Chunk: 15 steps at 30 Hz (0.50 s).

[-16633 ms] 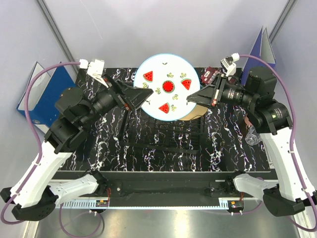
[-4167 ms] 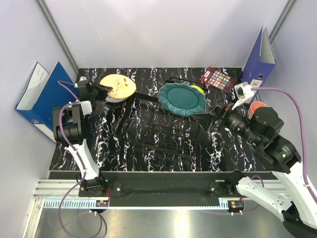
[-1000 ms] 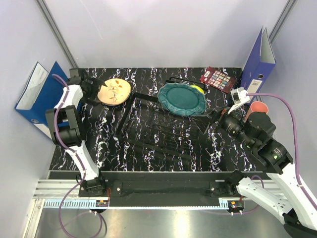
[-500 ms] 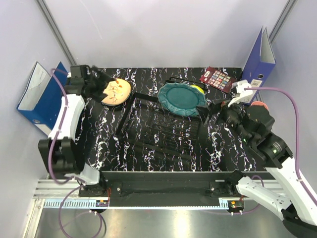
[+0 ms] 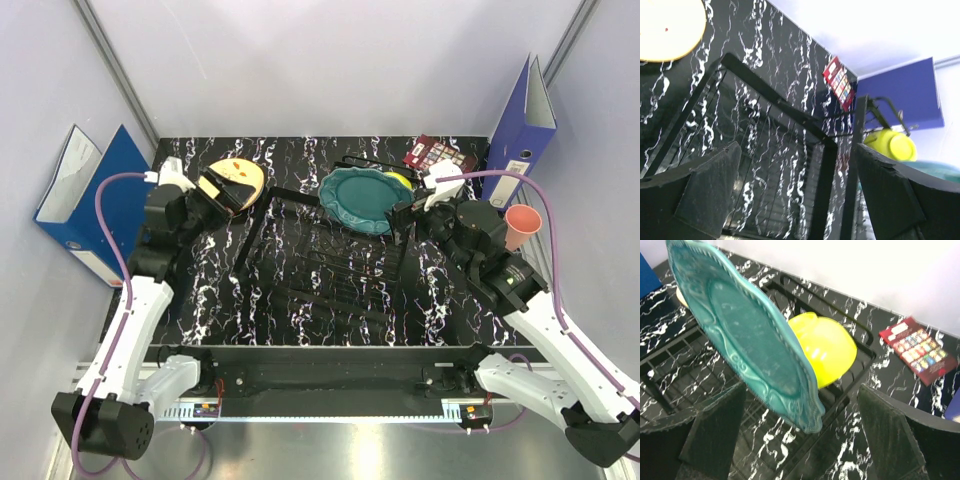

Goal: Unload the mixed dishes from the dish rack
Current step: Pick up the plate from the dish rack.

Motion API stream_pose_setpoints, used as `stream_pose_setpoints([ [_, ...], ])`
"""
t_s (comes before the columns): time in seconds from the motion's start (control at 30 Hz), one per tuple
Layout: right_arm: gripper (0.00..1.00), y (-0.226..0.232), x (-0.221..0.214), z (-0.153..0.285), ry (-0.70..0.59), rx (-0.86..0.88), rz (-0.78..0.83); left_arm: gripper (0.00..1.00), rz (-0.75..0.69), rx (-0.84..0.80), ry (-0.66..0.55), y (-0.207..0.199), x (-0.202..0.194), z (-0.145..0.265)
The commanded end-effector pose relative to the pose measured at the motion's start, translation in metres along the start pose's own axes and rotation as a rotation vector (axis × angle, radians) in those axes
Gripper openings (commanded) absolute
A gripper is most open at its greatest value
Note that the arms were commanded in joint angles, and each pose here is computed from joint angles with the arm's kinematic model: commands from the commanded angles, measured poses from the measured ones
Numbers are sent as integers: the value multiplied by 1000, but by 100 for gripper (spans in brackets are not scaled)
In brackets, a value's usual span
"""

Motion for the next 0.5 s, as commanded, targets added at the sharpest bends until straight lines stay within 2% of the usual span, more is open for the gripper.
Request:
stream_pose_setpoints([
  [0.0, 100, -2, 27, -11, -140, 1, 55, 99, -89, -139, -24, -20, -3, 9],
  [0.13, 100, 7, 19, -27, -150, 48, 72, 99, -84, -153, 19, -15, -15, 11],
  [0.23, 95, 13, 16, -35, -146, 85, 101, 99, -85, -161, 35, -10, -20, 11],
  [0.27, 91, 14, 15, -37, -145, 93, 106, 99, -85, -169, 34, -11, -21, 13],
  [0.37, 66, 15, 12, -40, -140, 95, 109, 99, -82, -165, 37, -7, -23, 13],
  [0.4, 55, 16, 9, -41, -137, 92, 106, 99, -81, -165, 39, -6, -24, 12],
  [0.47, 45, 15, 8, -40, -139, 89, 101, 99, -73, -159, 43, -3, -26, 12],
])
Point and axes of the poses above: each gripper's point midway between its finger pads, its own z axis back along the fingers, its own y axis along the line the jaws close on, x = y × z, the point moved 6 cm from there along z, back along the fingers, and after that the axes turned 9 degrees about z, right-handed, at the moved point
